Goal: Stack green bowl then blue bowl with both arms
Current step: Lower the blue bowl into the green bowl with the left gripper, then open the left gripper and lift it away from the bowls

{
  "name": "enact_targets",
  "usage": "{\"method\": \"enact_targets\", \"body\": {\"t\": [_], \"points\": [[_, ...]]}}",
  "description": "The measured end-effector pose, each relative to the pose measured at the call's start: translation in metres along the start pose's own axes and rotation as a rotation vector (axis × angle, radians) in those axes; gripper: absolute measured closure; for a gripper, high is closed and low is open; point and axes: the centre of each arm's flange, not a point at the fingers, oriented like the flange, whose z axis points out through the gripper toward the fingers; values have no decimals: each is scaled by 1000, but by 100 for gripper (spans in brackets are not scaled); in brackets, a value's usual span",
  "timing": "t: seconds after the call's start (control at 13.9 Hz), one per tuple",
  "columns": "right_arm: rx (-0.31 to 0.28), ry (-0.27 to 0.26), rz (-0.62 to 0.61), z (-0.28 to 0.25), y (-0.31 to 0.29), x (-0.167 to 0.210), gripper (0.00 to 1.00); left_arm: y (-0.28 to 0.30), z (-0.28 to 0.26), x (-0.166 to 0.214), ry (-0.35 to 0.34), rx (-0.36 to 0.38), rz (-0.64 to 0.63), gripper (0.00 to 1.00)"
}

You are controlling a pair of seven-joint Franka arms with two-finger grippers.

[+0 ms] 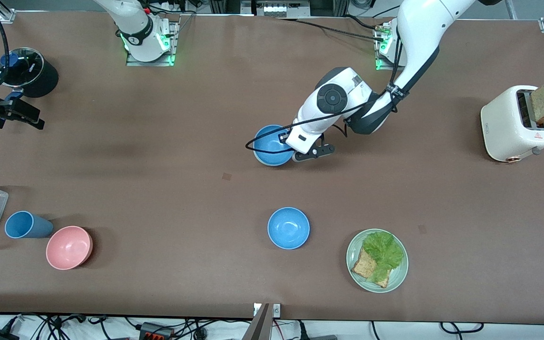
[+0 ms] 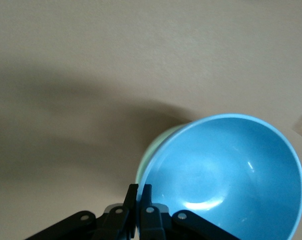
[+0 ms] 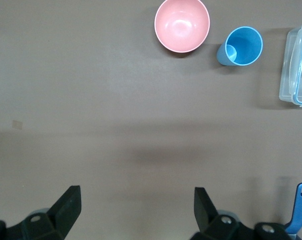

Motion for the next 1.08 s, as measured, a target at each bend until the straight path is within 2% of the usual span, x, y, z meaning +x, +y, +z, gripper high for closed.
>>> {"method": "enact_targets", "body": {"t": [0.36,0.72,0.87,0.94,1.08], "points": [[-3,37,-7,-3,-4,4,0,-1,17,-1,-8,9,-3,95],[-3,32,-9,0,-4,4,0,5,19,-11,-10,10,-3,95],[-3,30,-9,1,-4,4,0,7,20,-13,-10,11,-9,92],[-3,28,-9,2,-4,4,0,7,19,-13,-10,11,-21,87],[-3,22,-9,4,-4,3,0,7,14,-9,-10,20,-40,68]]}}
